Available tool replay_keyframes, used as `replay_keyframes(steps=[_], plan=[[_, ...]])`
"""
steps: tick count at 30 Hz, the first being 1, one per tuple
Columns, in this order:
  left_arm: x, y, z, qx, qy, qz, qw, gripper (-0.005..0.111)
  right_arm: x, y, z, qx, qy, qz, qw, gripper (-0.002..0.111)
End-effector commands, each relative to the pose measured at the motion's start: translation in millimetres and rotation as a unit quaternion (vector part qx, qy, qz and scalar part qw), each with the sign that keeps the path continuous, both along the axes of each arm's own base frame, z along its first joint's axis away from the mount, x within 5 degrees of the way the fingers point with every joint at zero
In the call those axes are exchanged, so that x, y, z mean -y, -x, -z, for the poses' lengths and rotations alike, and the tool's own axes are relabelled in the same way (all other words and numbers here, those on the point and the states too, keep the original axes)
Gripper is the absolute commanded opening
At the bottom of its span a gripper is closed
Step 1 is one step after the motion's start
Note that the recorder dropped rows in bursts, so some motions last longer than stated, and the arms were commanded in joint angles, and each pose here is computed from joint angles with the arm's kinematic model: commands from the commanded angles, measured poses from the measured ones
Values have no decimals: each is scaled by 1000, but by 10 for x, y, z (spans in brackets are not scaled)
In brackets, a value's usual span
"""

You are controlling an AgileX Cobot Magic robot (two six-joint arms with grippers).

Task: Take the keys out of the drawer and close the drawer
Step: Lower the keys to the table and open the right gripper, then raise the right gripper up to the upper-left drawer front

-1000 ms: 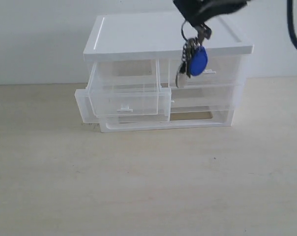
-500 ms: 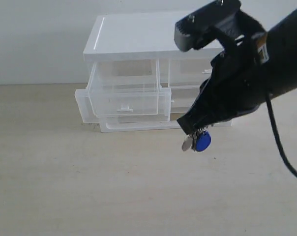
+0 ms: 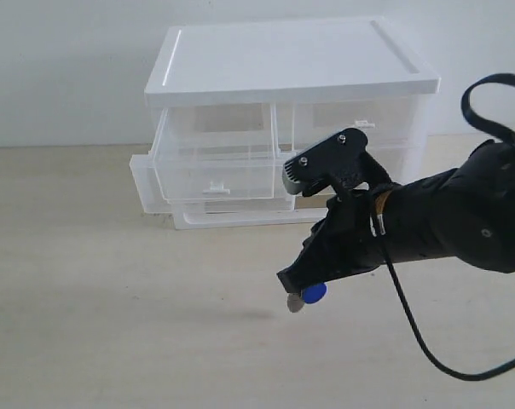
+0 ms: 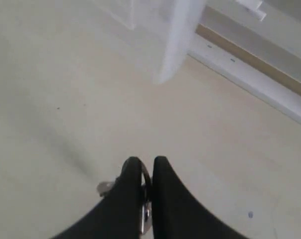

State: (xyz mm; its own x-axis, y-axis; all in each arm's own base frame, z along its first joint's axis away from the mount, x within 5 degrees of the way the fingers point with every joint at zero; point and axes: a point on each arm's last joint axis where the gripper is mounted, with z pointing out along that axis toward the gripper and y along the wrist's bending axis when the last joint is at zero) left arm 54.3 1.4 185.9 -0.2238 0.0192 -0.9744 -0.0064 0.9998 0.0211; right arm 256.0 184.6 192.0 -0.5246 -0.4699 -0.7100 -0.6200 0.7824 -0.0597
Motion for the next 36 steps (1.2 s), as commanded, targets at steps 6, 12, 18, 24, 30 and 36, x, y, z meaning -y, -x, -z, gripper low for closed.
replay_keyframes(steps=[6,12,18,24,30,36], plan=[[-1,2,12,-1,6,-2,1000,4,86,-383,146,72,-112,55,990,0],[-1,2,12,-1,6,-2,1000,4,82,-378,168,78,-91,40,992,0],[-1,2,12,-1,6,-2,1000,4,78,-384,188,79,-89,37,992,30],[-1,2,12,-1,6,-2,1000,4,81,-391,152,75,-89,44,992,58],[-1,2,12,-1,6,-2,1000,4,175,-281,119,19,-35,52,998,15],[-1,2,12,-1,6,-2,1000,4,259,-165,248,-34,5,60,998,0]])
